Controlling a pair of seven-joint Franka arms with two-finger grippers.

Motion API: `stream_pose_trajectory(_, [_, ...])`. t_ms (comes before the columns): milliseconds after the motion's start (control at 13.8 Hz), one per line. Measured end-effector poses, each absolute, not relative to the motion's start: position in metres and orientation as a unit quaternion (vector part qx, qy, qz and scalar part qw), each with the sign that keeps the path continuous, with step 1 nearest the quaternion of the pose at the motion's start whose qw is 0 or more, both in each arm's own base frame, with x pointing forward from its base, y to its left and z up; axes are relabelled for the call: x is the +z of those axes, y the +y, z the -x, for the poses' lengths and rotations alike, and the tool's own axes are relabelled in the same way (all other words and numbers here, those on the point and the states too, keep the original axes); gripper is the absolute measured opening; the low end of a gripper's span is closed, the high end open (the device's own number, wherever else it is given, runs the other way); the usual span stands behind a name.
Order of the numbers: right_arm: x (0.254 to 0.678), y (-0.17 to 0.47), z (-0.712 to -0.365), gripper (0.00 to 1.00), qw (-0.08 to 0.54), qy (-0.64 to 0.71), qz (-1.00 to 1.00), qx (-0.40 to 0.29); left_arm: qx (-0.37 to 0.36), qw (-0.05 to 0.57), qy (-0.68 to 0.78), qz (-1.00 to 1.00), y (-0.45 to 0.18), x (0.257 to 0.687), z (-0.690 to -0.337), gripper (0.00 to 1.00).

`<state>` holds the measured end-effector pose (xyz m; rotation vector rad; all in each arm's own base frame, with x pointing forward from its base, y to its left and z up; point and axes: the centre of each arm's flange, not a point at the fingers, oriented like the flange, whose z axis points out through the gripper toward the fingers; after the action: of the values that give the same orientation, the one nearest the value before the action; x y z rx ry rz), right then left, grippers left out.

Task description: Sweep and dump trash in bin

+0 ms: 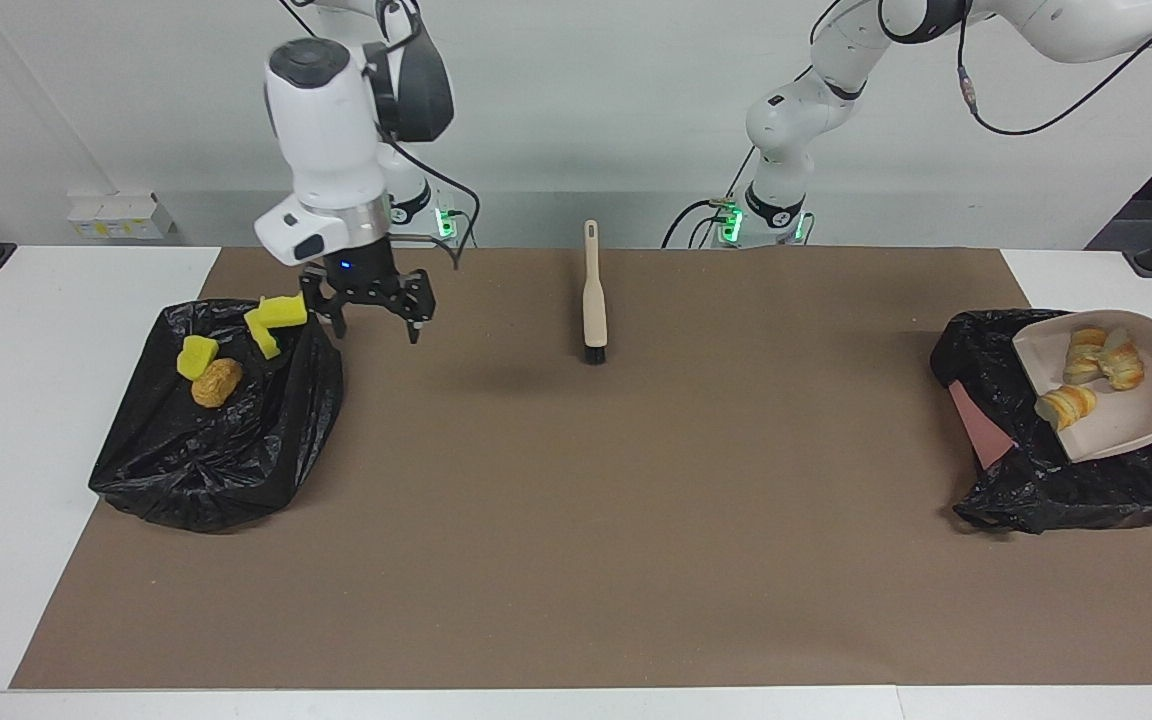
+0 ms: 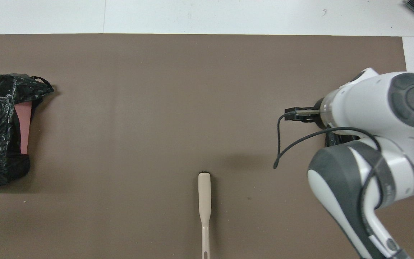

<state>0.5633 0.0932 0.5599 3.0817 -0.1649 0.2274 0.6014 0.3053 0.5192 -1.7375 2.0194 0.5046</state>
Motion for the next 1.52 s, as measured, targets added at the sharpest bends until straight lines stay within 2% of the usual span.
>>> stream_pose_trajectory(218, [0.594,0.050,-0.551,1.00,0.028,-0.071,-0.995,0.067,0.244,0.254,0.723,0.594,0.284,0.523,-0.606,0.31])
stream_pose_trajectory(508, [0.647,0.002,-0.527,1.00,0.018,-0.064,-0.997,0.038,0.299,0.299,0.699,0.577,0.283,0.542,-0.589,0.31])
stream_pose_trajectory(725, [0.676,-0.019,-0.511,1.00,0.011,-0.075,-0.997,0.021,0.312,0.317,0.687,0.575,0.283,0.556,-0.578,0.31])
stream_pose_trajectory(1016, [0.675,-0.026,-0.507,1.00,0.007,-0.080,-0.997,0.016,0.304,0.338,0.680,0.575,0.274,0.584,-0.570,0.31])
stream_pose_trajectory(1524, [0.673,-0.026,-0.508,1.00,0.007,-0.053,-0.998,0.015,0.280,0.349,0.668,0.595,0.209,0.592,-0.583,0.31])
